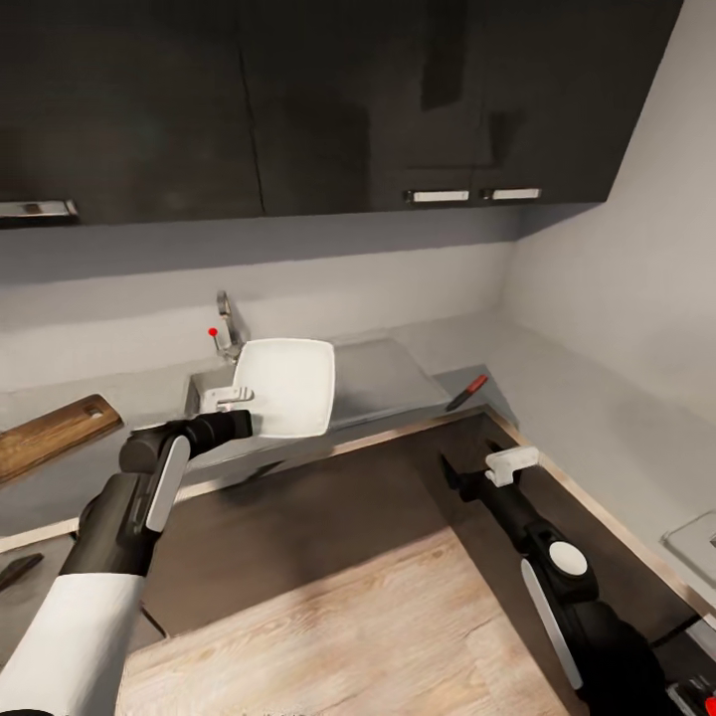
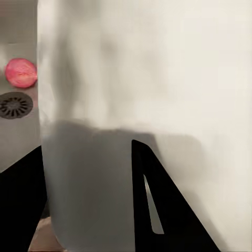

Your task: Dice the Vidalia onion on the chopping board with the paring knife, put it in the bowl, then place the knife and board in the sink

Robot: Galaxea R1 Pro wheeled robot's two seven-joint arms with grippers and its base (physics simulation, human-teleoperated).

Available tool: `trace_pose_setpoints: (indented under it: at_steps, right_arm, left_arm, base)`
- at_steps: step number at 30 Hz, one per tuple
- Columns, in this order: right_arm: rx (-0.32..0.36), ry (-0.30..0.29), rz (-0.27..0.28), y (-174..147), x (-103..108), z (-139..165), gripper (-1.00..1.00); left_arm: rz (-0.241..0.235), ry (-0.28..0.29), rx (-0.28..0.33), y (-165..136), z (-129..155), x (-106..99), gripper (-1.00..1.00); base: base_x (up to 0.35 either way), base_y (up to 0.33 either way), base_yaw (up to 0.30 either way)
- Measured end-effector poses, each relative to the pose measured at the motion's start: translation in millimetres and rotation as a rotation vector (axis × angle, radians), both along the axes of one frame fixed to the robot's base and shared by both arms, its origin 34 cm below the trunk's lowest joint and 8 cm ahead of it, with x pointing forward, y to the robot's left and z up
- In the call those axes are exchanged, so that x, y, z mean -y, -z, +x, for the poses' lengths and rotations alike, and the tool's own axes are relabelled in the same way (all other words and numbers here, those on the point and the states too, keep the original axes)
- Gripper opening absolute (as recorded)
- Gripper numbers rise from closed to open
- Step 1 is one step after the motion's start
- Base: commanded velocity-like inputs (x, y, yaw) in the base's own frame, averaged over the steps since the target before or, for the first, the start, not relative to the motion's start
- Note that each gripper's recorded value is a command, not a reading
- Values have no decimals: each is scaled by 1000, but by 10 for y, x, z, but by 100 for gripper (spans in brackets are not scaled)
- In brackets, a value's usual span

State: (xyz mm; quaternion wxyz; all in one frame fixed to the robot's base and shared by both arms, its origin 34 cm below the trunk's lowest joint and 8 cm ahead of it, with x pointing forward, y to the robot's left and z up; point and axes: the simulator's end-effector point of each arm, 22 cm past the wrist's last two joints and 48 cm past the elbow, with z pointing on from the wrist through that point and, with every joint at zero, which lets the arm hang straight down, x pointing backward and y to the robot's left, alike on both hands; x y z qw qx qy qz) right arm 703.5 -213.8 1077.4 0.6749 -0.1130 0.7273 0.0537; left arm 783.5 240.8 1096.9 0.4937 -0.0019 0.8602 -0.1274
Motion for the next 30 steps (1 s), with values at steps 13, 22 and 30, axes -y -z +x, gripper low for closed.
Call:
trace_pose_setpoints:
  at_steps: [13,22,30]
  right_arm:
    - [7,19,3,-22,90,12,100]
    - [8,22,3,-23,99,13,100]
    - [13,81,6,-43,325,38,100]
  left_arm:
    - [-3,3,-59,258,-27,0,-100]
    - [-3,3,-57,256,-25,-2,-100]
    - [-3,3,-57,256,-25,-2,-100]
  base:
    - [0,0,297]
    - [0,0,297]
    - [0,0,297]
